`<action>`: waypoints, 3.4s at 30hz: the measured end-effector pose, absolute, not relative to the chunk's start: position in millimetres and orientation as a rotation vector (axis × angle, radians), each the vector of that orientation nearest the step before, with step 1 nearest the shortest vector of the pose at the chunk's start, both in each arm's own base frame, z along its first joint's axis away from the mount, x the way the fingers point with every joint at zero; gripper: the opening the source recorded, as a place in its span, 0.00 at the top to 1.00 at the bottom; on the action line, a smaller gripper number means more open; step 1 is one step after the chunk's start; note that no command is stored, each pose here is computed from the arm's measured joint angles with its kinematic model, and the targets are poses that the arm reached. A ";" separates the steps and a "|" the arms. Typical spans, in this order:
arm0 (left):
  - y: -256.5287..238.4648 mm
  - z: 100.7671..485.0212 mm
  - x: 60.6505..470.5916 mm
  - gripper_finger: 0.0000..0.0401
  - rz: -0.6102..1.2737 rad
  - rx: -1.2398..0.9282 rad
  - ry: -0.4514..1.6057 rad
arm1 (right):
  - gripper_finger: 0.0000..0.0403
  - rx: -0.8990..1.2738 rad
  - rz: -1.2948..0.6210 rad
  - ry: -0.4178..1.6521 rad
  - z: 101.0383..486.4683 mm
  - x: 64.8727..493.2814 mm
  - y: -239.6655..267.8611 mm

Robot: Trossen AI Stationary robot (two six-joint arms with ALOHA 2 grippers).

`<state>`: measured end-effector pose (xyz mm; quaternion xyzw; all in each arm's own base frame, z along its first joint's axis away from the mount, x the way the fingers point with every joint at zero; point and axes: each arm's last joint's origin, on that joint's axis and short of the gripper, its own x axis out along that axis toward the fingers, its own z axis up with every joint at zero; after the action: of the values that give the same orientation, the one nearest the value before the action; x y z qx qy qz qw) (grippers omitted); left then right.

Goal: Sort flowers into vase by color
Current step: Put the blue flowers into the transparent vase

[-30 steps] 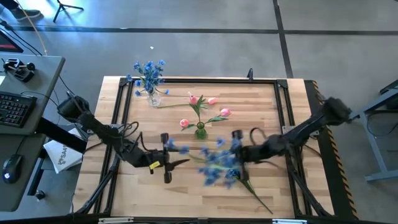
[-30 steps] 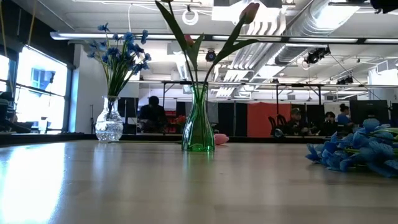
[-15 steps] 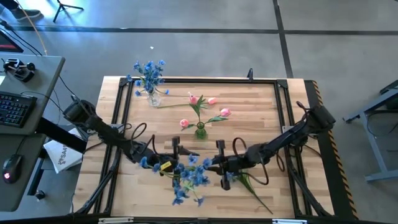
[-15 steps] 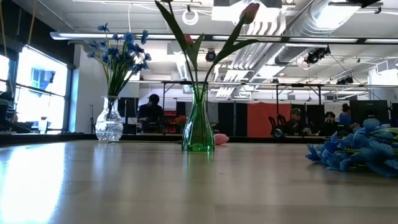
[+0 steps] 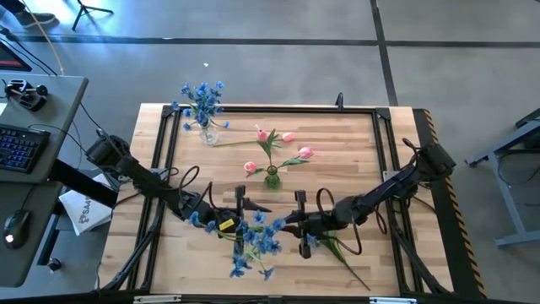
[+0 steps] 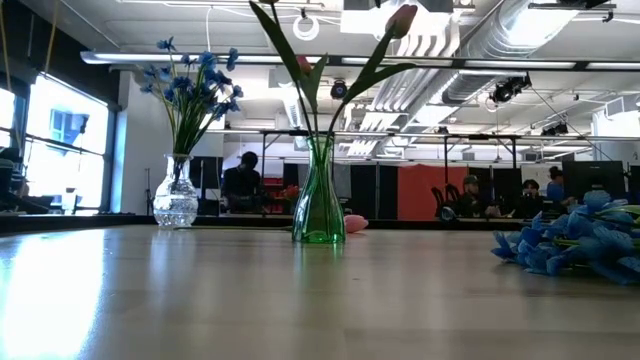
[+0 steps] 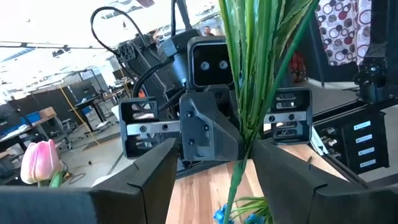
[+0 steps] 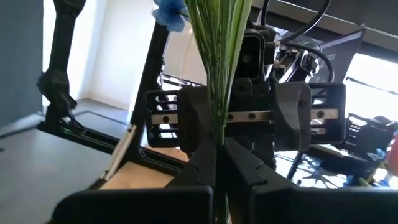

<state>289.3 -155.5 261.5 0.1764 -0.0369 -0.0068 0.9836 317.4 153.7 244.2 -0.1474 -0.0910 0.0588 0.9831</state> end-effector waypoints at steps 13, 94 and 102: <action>-157.6 259.0 288.0 0.50 -0.006 0.367 -0.048 | 1.00 -0.337 0.011 -0.118 244.7 311.7 157.2; 0.0 264.6 147.9 0.99 1.261 0.254 0.332 | 0.53 -0.149 -0.093 0.227 245.4 295.9 126.3; 4.7 265.3 123.6 1.00 1.277 0.135 0.223 | 0.53 -0.150 -0.093 0.228 245.3 295.9 126.3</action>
<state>123.6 4.7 265.3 0.0626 0.1039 0.5944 0.7949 295.9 126.3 245.3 -0.0746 0.1138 -0.0465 0.9896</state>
